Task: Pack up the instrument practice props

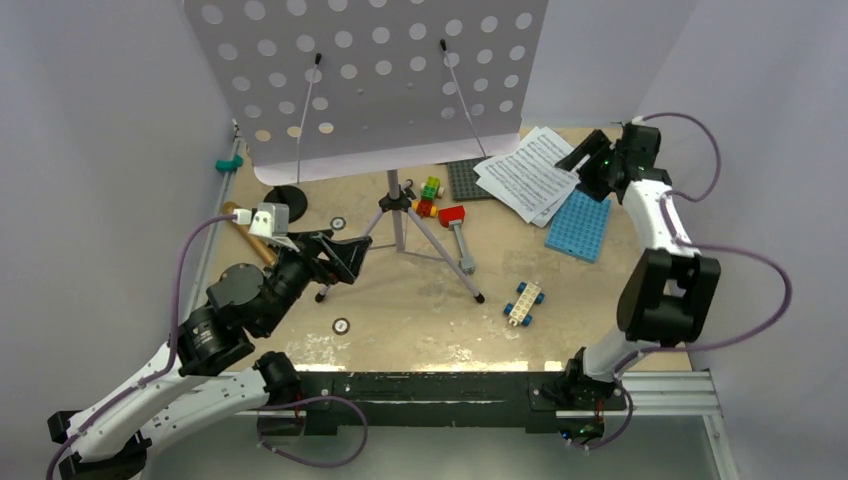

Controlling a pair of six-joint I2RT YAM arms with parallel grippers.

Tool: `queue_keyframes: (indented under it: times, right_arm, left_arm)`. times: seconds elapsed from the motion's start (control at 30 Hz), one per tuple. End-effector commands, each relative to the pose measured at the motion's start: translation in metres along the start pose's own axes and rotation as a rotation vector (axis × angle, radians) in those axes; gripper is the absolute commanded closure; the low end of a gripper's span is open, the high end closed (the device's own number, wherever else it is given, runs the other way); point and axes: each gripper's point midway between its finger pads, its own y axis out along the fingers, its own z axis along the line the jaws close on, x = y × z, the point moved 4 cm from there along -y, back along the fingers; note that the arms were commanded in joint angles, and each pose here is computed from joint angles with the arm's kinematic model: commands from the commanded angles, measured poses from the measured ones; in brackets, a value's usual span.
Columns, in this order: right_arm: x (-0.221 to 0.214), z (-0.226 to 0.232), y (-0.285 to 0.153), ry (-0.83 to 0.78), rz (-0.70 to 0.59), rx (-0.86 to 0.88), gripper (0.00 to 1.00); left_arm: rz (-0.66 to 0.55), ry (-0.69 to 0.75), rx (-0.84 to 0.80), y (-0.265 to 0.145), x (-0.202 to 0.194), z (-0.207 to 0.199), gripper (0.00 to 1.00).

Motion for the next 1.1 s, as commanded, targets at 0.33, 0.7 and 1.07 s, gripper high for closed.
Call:
queue_keyframes:
  times: [0.33,0.7,1.07]
  right_arm:
    - [-0.054,0.105,-0.179,-0.351,-0.477,0.329,0.23]
    - [-0.17,0.065,-0.187,-0.603,-0.384,0.365,0.25]
    - [-0.224,0.04,-0.169,-0.741,-0.283,0.444,0.26]
  left_arm:
    - [0.005,-0.042,0.134,-0.018,0.0,0.025,0.0]
    - [0.035,-0.014,0.312,-0.025,-0.013,0.055,0.0]
    - [0.077,-0.035,0.423,-0.029,-0.034,0.074,0.0]
